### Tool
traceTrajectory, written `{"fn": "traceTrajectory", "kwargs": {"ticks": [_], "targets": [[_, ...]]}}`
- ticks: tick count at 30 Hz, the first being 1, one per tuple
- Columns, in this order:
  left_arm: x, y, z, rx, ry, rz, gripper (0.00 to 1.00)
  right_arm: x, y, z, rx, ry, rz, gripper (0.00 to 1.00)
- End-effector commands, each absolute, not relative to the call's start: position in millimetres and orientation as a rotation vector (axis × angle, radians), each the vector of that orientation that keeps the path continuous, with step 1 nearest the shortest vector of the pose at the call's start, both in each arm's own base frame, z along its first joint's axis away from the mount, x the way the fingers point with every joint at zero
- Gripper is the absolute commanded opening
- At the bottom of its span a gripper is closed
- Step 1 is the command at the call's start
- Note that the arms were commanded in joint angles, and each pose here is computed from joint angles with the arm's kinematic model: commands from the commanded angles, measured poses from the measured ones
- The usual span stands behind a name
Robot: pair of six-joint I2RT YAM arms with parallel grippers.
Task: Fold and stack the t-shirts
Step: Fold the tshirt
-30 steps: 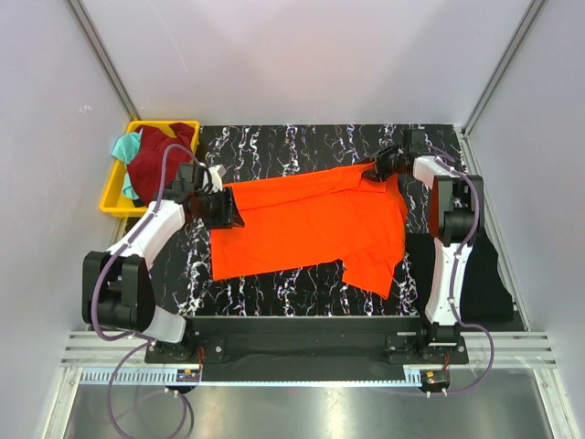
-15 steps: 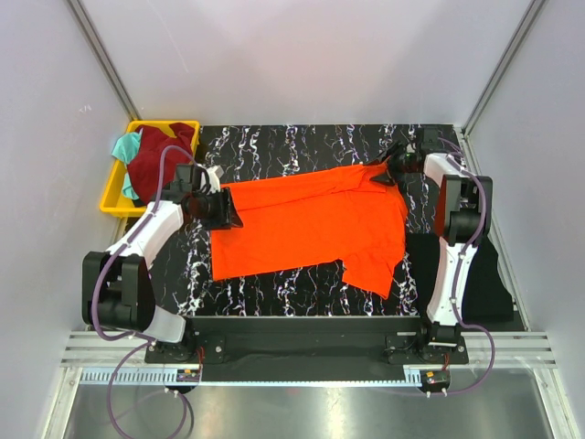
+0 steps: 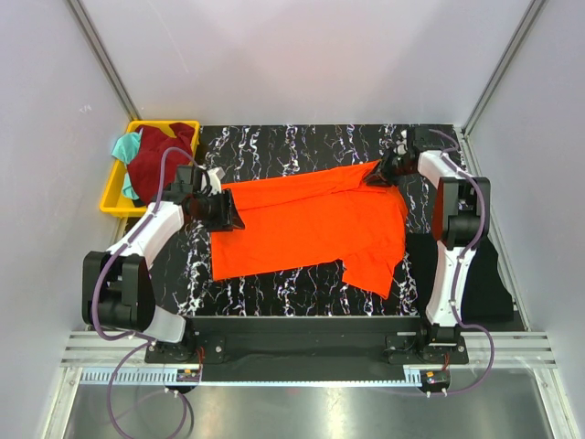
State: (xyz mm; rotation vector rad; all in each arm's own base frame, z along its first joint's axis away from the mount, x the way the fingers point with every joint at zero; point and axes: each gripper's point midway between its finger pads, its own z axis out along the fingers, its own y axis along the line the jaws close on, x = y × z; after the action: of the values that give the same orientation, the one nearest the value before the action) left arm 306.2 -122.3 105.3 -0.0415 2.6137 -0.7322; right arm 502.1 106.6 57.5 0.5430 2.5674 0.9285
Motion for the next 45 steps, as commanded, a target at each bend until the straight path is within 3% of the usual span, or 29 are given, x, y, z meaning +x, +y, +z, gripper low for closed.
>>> {"fn": "traceTrajectory", "kwargs": {"ticks": [1,10,16,22,34,45], "targets": [[312.1,-127.9,122.1,-0.024,2.543,-0.783,0.50,498.0,125.1,73.1,0.383,2.564,0.882,0.30],[311.0,-130.9,132.1,0.007,2.513,-0.807,0.54,509.3,134.0,62.8,0.329,2.585,0.792,0.38],[312.1,-131.0,134.5,0.018,2.505,-0.806,0.55,513.6,131.7,56.6,0.336,2.608,0.754,0.36],[311.1,-129.9,131.9,0.017,2.511,-0.798,0.55,510.1,132.9,52.2,0.327,2.626,0.740,0.27],[312.3,-130.9,131.8,0.021,2.512,-0.802,0.55,519.6,140.1,37.5,0.360,2.645,0.767,0.40],[312.4,-128.7,131.8,0.016,2.510,-0.793,0.56,526.0,148.9,41.8,0.433,2.632,0.844,0.35]]}}
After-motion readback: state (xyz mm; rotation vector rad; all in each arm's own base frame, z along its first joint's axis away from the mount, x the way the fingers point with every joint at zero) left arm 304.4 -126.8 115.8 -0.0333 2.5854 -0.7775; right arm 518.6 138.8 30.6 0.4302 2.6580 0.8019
